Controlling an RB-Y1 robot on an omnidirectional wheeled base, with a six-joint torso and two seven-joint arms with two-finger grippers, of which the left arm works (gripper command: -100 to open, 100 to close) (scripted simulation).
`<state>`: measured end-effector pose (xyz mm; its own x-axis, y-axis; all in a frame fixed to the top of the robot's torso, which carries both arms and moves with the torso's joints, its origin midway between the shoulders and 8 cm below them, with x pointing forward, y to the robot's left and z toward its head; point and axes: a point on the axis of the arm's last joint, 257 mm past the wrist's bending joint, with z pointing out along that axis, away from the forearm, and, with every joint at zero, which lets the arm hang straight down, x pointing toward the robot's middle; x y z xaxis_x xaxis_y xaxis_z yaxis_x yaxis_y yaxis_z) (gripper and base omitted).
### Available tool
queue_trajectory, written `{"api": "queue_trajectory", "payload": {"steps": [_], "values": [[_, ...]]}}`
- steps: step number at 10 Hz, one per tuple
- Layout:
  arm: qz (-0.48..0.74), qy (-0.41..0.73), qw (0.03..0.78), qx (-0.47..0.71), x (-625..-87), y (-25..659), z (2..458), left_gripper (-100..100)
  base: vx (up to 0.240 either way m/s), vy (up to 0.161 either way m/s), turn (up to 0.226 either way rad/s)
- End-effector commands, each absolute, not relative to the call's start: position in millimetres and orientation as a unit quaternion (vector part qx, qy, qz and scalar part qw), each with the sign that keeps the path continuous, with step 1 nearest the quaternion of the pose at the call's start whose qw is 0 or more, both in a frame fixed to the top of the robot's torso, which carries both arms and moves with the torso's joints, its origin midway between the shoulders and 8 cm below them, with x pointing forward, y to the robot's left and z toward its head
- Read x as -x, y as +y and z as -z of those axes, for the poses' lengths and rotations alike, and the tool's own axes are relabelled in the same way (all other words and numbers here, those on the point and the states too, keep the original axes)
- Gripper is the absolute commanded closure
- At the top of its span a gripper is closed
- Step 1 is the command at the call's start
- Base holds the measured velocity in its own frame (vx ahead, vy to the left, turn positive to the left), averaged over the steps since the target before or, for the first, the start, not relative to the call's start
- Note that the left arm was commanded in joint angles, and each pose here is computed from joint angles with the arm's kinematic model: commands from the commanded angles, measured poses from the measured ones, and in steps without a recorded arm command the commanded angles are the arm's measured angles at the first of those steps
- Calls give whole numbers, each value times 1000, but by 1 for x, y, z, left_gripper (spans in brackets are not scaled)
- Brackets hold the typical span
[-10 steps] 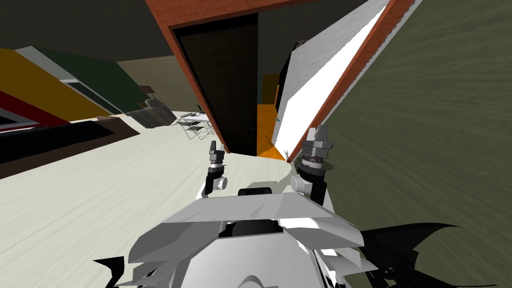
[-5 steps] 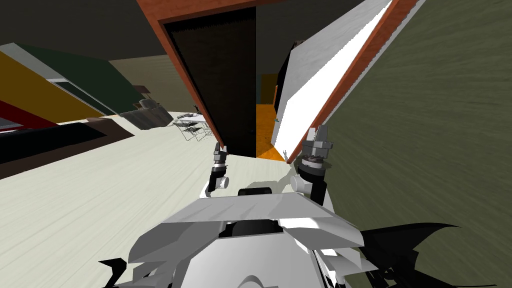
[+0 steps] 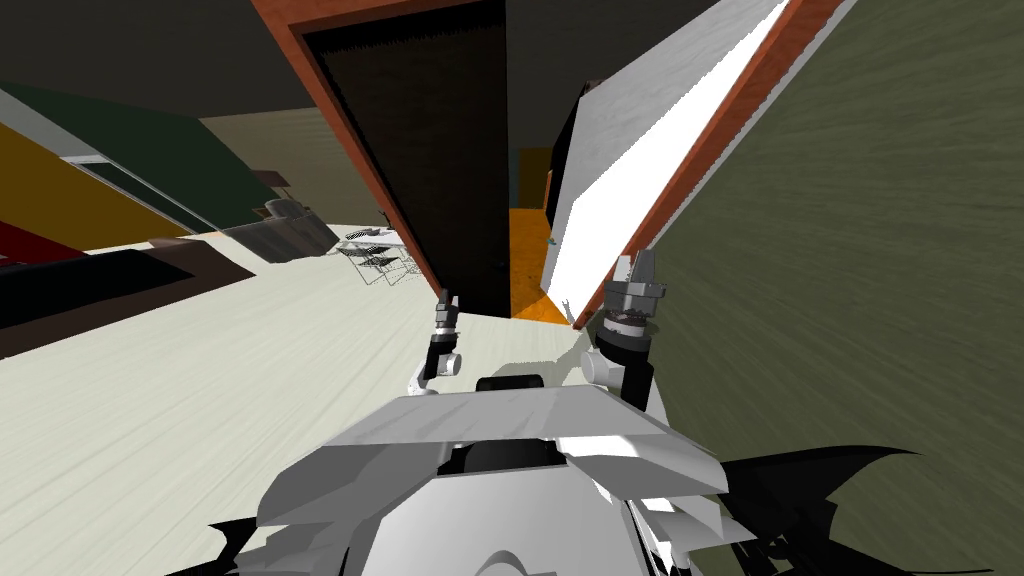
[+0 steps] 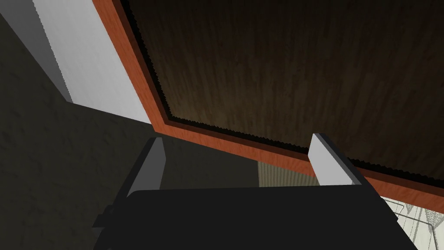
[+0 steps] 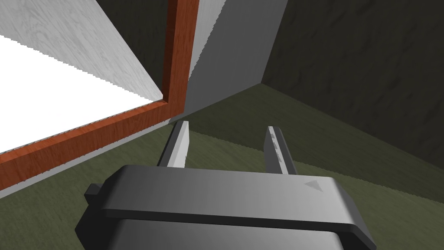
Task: Push the door open
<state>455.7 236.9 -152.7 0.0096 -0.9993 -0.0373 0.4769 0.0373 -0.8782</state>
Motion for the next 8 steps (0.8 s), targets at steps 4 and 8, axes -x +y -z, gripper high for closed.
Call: {"api": "queue_trajectory", "payload": {"steps": [4, 8], "values": [[585, 394, 604, 371, -468, 235, 190, -100, 100, 9, -40], [577, 409, 595, 383, -476, 233, 214, -100, 81, -6, -27]]}}
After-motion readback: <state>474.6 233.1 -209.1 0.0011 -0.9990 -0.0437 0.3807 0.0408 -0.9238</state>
